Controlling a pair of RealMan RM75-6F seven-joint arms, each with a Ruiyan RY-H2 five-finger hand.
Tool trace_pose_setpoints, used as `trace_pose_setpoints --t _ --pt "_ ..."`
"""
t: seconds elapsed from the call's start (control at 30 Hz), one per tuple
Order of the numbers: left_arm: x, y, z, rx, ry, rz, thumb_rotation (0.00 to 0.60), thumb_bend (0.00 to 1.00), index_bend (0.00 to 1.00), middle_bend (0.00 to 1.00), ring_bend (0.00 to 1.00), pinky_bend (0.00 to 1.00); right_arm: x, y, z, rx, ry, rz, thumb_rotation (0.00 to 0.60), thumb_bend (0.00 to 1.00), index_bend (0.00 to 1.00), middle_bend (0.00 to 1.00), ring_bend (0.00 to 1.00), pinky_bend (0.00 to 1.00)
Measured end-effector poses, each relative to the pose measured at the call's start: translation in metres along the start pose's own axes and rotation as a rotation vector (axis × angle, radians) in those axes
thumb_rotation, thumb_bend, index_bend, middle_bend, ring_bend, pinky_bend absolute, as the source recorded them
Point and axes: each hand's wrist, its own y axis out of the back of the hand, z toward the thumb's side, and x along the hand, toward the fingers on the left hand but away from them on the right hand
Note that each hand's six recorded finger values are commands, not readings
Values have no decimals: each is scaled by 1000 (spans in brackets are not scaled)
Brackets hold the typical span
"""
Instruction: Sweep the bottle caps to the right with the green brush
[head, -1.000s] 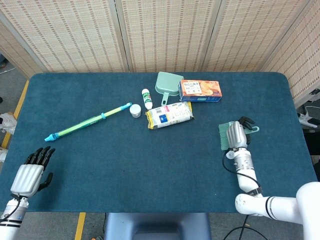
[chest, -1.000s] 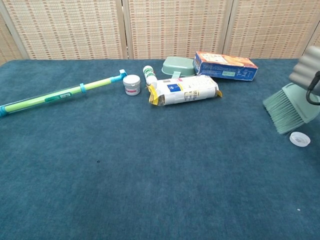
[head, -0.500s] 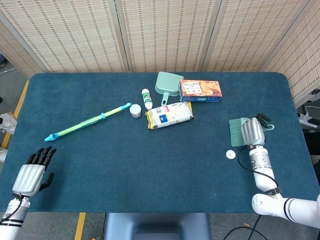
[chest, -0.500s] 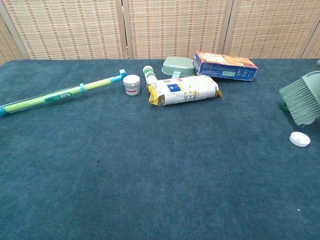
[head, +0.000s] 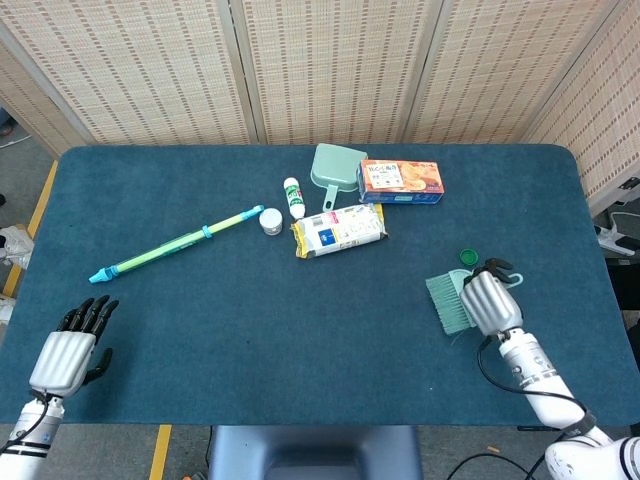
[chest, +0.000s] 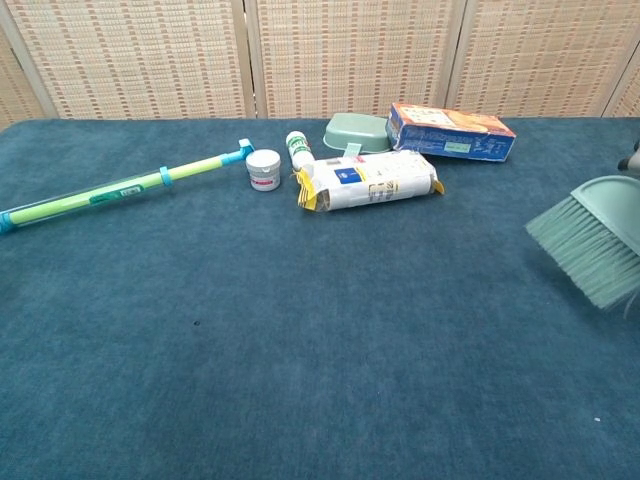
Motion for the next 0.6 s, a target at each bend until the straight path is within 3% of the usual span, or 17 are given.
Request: trace_pose_setpoints --t 0.27,0.6 --pt "1 0 -2 1 6 -1 600 451 0 1 16 161 -8 -17 19 96 31 41 600 424 934 834 586 480" --pt "0 1 -2 0 7 0 600 451 0 1 16 161 -15 -51 7 199 -14 129 600 424 936 834 586 480"
